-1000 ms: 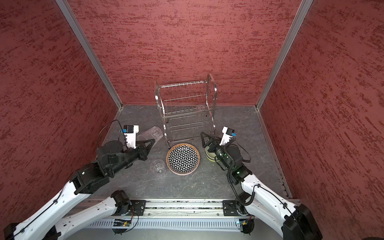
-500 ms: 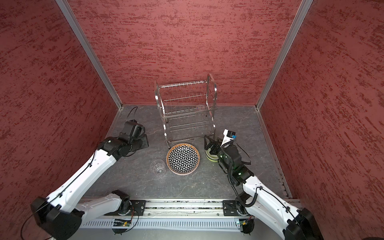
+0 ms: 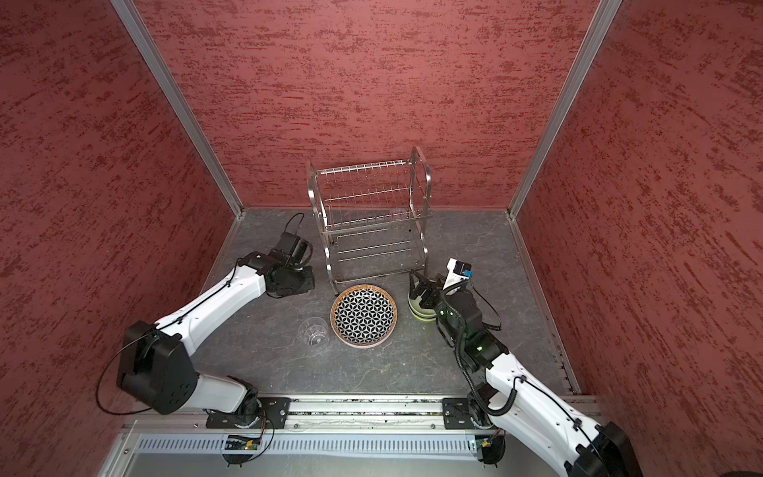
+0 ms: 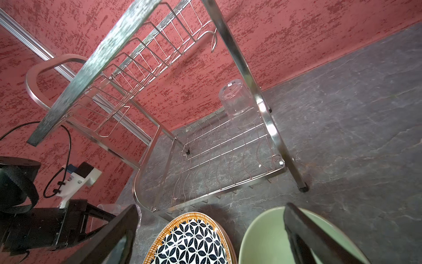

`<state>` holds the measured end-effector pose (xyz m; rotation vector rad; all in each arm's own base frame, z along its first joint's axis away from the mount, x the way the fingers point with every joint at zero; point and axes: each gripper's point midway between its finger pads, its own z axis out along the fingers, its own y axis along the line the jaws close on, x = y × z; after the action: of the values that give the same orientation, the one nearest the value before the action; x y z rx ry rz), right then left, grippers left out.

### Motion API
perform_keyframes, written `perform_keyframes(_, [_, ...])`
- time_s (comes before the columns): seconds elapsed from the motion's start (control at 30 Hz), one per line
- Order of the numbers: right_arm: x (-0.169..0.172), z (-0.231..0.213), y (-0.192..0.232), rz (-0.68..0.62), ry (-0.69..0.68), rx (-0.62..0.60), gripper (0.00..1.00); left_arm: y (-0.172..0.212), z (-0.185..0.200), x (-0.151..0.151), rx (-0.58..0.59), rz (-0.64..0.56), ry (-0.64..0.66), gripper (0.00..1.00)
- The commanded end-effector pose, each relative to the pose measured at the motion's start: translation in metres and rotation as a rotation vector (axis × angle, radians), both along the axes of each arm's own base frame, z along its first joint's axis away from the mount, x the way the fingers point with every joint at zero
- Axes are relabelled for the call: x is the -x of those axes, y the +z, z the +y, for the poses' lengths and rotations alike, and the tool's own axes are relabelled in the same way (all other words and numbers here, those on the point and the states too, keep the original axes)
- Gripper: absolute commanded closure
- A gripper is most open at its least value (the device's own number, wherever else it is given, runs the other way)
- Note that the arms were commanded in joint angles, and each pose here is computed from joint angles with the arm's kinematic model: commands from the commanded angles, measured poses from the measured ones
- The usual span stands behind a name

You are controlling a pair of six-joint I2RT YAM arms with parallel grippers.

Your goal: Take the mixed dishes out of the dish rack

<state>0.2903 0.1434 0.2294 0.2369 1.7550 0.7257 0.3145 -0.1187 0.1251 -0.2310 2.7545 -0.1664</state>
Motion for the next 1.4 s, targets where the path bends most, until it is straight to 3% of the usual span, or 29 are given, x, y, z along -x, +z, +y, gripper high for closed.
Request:
perform_keyframes(0.0, [0.000, -0.006, 0.006, -0.018, -0.026, 0.006, 0.01, -0.005, -0.006, -0.002, 0.008, 0.002, -0.034, 1.00])
perform_keyframes(0.73, [-0.004, -0.001, -0.010, 0.002, -0.018, -0.001, 0.01, -0.035, -0.019, 0.003, -0.077, 0.102, -0.109, 0.91])
perform_keyframes(0.87, [-0.005, -0.002, -0.011, 0.002, -0.023, 0.004, 0.01, -0.037, -0.023, 0.002, -0.076, 0.105, -0.118, 0.78])
perform_keyframes(1.1, [-0.007, 0.000, -0.014, 0.004, -0.022, 0.020, 0.01, -0.036, -0.028, 0.001, -0.069, 0.100, -0.127, 0.75])
perform_keyframes(1.23, [-0.012, 0.004, -0.014, 0.009, -0.011, 0.046, 0.01, -0.021, -0.036, 0.001, -0.055, 0.044, -0.138, 0.70])
perform_keyframes(1.37, [-0.016, 0.008, -0.013, 0.003, 0.000, 0.067, 0.01, 0.006, -0.043, 0.004, -0.076, -0.048, -0.161, 0.57])
